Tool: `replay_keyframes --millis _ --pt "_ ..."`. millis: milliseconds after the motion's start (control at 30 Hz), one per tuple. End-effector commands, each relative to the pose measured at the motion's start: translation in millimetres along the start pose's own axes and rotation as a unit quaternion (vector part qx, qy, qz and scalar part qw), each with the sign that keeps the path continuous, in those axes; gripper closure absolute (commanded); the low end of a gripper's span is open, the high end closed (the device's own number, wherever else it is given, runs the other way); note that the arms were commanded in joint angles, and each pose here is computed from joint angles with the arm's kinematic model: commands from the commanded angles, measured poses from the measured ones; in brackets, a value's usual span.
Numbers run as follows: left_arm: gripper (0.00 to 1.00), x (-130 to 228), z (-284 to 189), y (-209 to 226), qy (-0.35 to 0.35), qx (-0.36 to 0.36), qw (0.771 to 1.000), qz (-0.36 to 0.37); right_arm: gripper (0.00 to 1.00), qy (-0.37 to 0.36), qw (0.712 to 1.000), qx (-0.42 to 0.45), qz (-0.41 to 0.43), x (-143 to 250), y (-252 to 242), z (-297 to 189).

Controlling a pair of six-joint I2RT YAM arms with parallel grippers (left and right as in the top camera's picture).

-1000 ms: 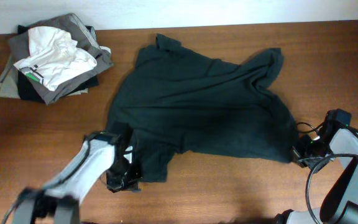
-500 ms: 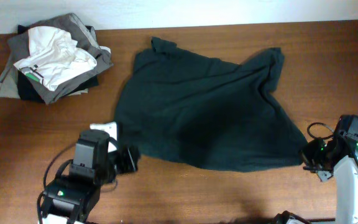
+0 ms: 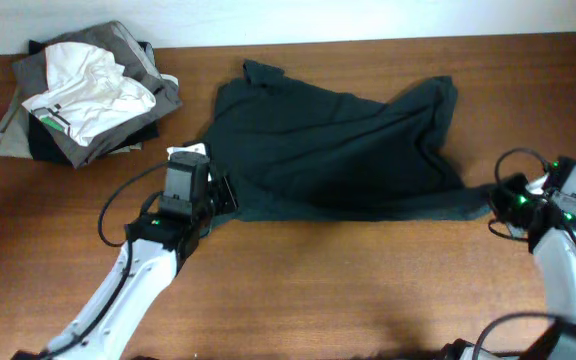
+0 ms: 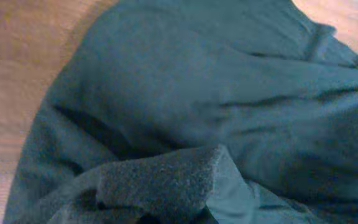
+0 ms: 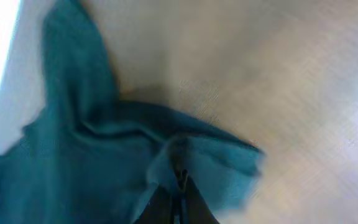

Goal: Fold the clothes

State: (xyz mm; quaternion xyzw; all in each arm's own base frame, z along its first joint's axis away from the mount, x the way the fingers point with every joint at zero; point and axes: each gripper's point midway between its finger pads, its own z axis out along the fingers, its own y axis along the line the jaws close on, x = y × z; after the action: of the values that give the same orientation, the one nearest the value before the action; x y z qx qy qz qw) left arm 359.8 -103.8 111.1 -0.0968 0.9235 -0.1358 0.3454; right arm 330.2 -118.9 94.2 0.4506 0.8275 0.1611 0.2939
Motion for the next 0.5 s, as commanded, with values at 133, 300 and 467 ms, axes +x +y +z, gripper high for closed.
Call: replay_keyframes --millis 133,300,467 --pt "0.98 -50.7 4.3 2.2 -0.11 -0.029 0.993 0.027 0.96 -0.001 0.997 -0.044 -0.06 16.0 48.8 38.3" --pt "0.84 -56.2 36.7 2.0 -0.13 -0.029 0.991 0.029 0.95 -0.041 0.996 -0.027 -0.076 5.6 52.2 48.1" --pt "0.01 -49.8 50.4 18.2 -0.121 -0.073 0.987 0.082 0.04 -0.081 0.99 0.026 -0.108 -15.8 41.0 46.7"
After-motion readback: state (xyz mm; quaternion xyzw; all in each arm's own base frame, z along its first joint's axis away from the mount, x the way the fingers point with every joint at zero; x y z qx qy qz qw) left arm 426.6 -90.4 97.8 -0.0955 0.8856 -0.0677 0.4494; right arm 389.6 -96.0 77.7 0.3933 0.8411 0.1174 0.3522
